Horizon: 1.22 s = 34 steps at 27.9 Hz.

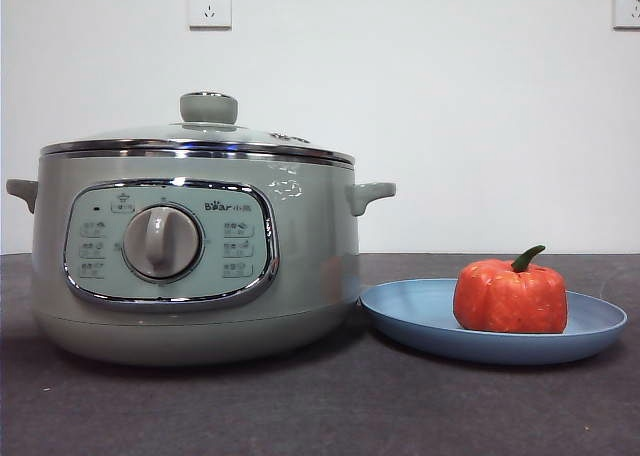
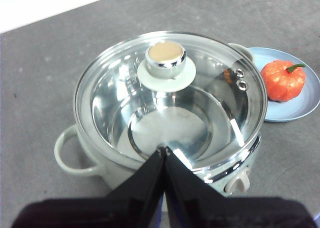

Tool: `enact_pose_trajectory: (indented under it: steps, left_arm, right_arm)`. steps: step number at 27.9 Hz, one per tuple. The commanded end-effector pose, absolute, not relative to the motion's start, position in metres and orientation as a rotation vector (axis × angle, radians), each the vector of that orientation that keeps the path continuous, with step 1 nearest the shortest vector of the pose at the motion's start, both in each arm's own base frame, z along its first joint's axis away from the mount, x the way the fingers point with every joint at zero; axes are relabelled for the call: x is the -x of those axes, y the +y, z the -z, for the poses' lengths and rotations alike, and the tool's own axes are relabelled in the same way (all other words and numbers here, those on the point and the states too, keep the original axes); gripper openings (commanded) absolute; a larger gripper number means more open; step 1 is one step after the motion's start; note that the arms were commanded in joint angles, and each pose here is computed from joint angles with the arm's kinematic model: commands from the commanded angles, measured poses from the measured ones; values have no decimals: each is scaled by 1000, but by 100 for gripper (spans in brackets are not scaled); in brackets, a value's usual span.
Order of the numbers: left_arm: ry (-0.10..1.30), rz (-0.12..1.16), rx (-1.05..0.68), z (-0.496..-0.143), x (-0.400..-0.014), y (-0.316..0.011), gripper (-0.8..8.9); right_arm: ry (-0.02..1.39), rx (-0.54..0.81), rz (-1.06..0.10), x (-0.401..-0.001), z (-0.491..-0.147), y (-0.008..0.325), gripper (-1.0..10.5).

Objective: Take the pumpkin out from the steamer,put the pumpkin in the blue plate,close the lid

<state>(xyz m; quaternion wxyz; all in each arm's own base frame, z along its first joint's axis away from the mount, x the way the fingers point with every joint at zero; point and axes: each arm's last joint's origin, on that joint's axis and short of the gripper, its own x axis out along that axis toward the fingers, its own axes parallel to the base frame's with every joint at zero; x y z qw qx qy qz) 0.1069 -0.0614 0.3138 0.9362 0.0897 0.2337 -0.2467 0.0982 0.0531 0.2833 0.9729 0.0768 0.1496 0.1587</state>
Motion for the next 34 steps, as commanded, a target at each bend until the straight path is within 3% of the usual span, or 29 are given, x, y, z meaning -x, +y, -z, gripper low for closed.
enact_pose_trajectory:
  steps: [1, 12, 19, 24, 26, 34]
  left_arm:
    - [492, 502, -169, -312, -108, -62, -1]
    - [485, 491, -168, -312, -104, -59, -1]
    - [236, 444, -17, -312, -60, -24, -1]
    - [-32, 239, -20, -280, -56, -11, -1]
    - [-62, 184, -36, -263, -60, -8, -1]
    - [57, 35, -22, -193, -86, 3, -1]
  right_arm:
    - [317, -207, -312, -99, -281, 54, -16]
    - [327, -202, -305, -99, -280, 54, -16]
    - [330, -201, -305, -99, -280, 54, -16]
    - [338, -197, -304, -99, -279, 53, -16]
    - [347, -194, -302, -98, -278, 53, -16]
    - [377, -182, -297, -97, -275, 53, -16]
